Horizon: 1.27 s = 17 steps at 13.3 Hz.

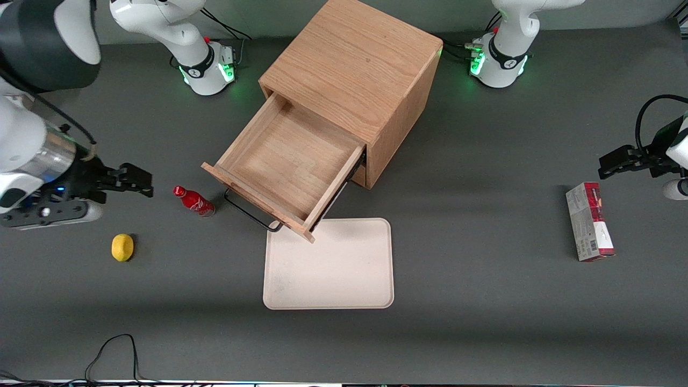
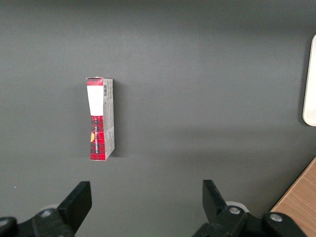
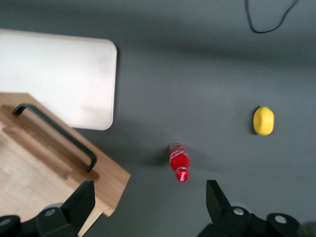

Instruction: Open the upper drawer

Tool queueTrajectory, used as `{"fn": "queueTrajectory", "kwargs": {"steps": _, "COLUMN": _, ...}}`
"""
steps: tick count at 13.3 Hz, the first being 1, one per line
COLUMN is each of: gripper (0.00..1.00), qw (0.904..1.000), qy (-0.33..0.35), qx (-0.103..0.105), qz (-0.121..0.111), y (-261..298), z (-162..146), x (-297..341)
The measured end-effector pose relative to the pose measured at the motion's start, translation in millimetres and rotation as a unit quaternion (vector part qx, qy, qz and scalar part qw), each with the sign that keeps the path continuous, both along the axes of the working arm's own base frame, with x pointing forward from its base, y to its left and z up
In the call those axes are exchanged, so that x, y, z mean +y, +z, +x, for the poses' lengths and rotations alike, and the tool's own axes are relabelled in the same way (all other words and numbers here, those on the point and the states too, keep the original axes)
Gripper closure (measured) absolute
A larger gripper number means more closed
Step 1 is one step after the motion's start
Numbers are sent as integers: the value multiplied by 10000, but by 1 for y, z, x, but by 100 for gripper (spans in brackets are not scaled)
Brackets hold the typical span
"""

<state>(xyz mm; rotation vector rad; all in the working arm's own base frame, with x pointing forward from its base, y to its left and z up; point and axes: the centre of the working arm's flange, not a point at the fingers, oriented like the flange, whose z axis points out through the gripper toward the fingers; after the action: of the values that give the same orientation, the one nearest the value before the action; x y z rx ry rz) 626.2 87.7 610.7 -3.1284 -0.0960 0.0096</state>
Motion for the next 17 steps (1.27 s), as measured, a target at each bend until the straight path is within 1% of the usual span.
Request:
{"fn": "queueTrajectory", "kwargs": {"steps": 3, "gripper": 0, "qw": 9992, "qy": -353, "qx": -112, "qz": 126, "y": 5, "z": -8, "x": -52}}
{"fn": "queueTrajectory", "kwargs": {"steps": 5, "gripper": 0, "qw": 9988, "qy": -440, "qx": -191, "qz": 82, "y": 10, "z": -19, "x": -71}}
{"fn": "queueTrajectory", "kwargs": {"steps": 7, "gripper": 0, "qw": 9982, "qy": -512, "qx": -284, "qz": 95, "y": 13, "z": -30, "x": -84}}
{"fn": "queueTrajectory", "kwargs": {"steps": 11, "gripper": 0, "qw": 9970, "qy": -711, "qx": -277, "qz": 130, "y": 10, "z": -47, "x": -110}}
{"fn": "queueTrajectory", "kwargs": {"steps": 14, "gripper": 0, "qw": 9970, "qy": -734, "qx": -251, "qz": 54, "y": 8, "z": -48, "x": -115}}
{"fn": "queueTrajectory", "kwargs": {"steps": 17, "gripper": 0, "qw": 9971, "qy": -731, "qx": -215, "qz": 39, "y": 5, "z": -49, "x": -115}}
